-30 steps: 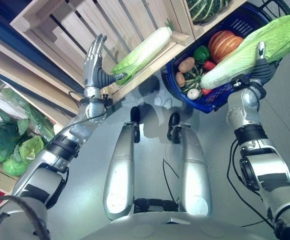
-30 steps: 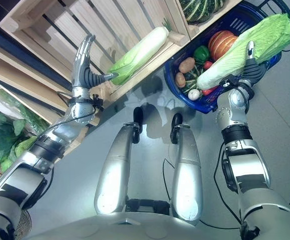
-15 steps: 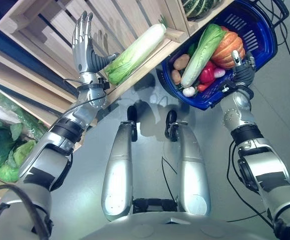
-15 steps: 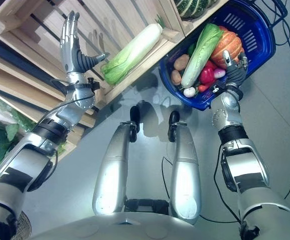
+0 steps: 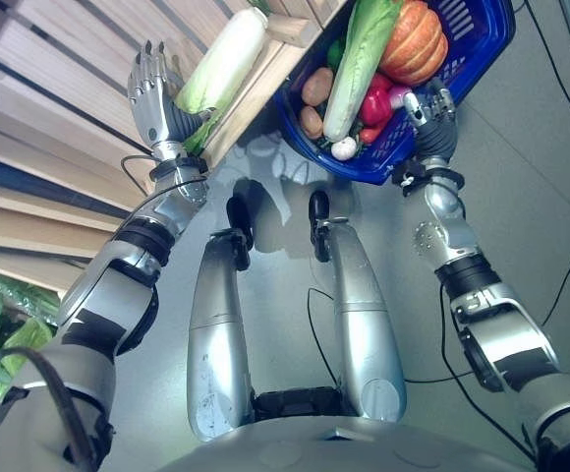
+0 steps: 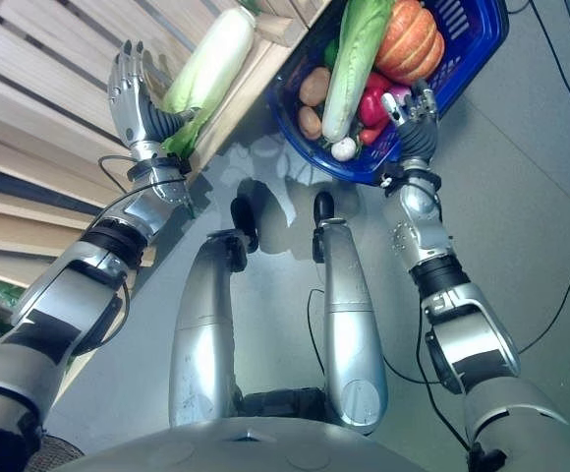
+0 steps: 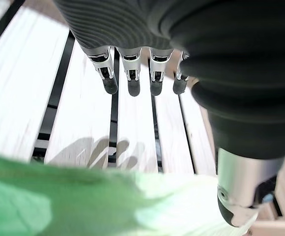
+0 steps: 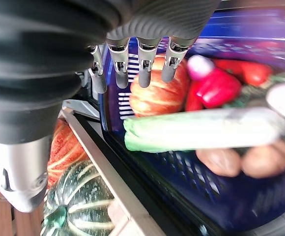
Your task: Pick up fruits and vegetables into the basket
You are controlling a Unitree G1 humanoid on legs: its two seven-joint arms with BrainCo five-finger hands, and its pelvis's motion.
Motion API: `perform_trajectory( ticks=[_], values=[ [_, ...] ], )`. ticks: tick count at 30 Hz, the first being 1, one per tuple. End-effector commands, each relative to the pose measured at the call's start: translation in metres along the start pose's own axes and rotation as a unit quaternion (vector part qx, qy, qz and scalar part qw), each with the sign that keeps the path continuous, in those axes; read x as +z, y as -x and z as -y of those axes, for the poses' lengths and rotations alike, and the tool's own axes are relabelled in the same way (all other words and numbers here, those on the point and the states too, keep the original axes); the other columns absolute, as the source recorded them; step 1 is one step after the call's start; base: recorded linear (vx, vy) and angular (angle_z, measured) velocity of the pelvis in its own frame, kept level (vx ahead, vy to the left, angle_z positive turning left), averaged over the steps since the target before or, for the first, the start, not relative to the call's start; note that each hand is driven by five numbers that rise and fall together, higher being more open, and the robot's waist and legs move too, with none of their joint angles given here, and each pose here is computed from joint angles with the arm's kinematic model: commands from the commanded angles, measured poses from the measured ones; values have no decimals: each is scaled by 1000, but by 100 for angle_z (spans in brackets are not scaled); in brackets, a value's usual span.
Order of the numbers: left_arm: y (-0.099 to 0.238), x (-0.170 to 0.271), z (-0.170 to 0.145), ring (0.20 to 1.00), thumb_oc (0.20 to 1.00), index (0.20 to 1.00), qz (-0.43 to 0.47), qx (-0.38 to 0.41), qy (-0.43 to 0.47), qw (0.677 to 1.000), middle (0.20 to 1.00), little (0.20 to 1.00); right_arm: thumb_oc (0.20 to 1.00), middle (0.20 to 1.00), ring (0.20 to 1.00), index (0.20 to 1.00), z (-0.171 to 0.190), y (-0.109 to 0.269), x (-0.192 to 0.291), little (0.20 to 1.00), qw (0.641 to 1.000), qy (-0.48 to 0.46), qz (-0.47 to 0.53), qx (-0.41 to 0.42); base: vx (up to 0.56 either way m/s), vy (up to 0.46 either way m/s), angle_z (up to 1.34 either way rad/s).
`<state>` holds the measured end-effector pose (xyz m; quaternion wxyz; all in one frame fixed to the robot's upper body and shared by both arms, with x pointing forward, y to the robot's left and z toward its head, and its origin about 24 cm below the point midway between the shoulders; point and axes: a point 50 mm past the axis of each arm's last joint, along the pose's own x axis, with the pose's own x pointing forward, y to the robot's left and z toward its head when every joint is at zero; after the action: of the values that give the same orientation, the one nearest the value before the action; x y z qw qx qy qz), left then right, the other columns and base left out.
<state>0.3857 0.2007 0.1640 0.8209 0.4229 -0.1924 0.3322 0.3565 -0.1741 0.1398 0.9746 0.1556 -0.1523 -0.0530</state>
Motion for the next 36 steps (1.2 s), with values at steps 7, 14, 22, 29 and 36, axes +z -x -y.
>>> perform_trajectory(
  ticks=[7, 14, 22, 29, 36],
  values=[
    [-2, -24, -15, 1000, 1000, 1000, -82, 102, -53, 990, 1000, 1000, 1000, 1000, 1000, 1000, -21, 41, -4, 1000, 990, -102, 45, 92, -26, 42, -11],
    [-11, -29, -28, 1000, 1000, 1000, -95, 151, -80, 981, 1000, 1000, 1000, 1000, 1000, 1000, -29, 52, -2, 1000, 984, -128, 57, 112, -7, -6, -7],
    [-20, -15, -30, 1000, 1000, 1000, -64, 156, -106, 980, 1000, 1000, 1000, 1000, 1000, 1000, -36, 50, 1, 1000, 981, -141, 60, 120, -8, 0, 0],
    [-11, -16, -23, 200, 200, 200, -73, 146, -109, 981, 200, 200, 1000, 1000, 1000, 1000, -44, 51, 0, 1000, 979, -150, 62, 124, 0, 0, 0],
    [-12, -17, -32, 200, 200, 200, -30, 177, -113, 977, 200, 200, 1000, 1000, 1000, 1000, -42, 58, -1, 1000, 977, -150, 59, 136, 0, 0, 0]
  ],
)
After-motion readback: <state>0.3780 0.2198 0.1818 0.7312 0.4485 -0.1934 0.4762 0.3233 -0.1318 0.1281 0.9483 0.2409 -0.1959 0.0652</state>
